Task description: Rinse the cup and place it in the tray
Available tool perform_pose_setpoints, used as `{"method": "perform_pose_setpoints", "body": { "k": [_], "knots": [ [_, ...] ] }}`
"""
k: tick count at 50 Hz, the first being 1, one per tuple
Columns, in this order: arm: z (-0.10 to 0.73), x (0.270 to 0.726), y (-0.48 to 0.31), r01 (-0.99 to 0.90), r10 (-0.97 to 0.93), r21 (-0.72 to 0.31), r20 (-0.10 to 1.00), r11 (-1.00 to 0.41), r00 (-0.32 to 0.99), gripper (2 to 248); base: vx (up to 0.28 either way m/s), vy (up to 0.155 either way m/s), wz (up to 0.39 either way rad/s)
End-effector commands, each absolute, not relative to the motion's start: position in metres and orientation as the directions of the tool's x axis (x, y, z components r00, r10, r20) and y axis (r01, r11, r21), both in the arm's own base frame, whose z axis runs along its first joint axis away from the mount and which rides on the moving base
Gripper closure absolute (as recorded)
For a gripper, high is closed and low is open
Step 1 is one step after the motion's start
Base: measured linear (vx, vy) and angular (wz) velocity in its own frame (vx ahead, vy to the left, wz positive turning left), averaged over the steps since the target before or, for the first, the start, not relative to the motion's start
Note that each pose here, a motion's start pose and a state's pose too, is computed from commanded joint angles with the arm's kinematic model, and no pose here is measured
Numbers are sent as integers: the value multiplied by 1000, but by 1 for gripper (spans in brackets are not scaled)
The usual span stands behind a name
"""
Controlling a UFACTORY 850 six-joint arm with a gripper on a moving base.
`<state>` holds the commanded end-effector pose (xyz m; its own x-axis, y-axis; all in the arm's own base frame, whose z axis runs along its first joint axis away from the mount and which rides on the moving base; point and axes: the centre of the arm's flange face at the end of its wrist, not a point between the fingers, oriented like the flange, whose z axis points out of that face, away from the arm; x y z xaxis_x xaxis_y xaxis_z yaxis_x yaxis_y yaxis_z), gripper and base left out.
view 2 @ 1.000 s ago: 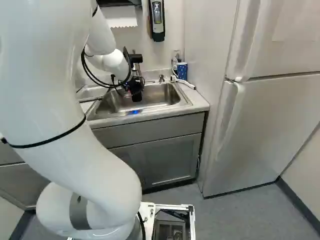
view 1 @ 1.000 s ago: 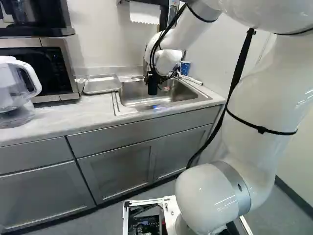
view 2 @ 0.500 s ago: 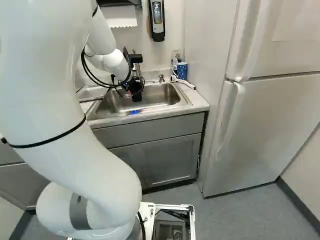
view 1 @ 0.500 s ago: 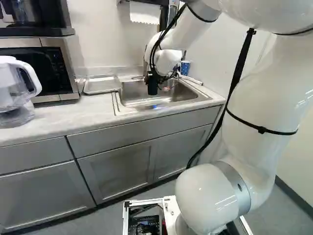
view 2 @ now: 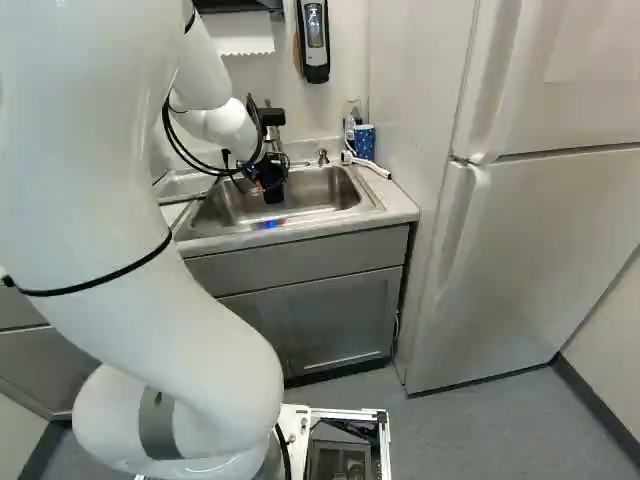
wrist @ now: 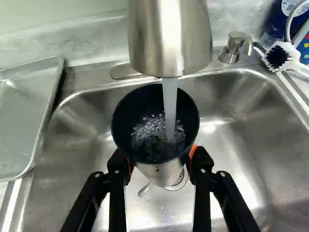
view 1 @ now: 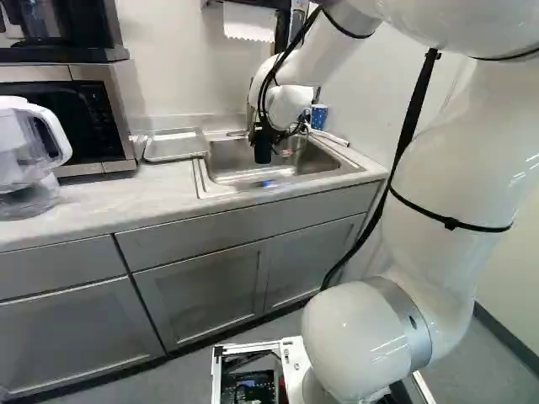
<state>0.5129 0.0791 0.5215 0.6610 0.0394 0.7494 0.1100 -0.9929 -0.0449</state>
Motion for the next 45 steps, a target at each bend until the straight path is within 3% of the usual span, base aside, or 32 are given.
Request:
{"method": "perform_pose_setpoints", "body": {
  "k": [45],
  "knots": [
    [521, 513, 79, 110, 39, -45, 749, -993, 661, 127, 0, 0, 0]
  ]
}}
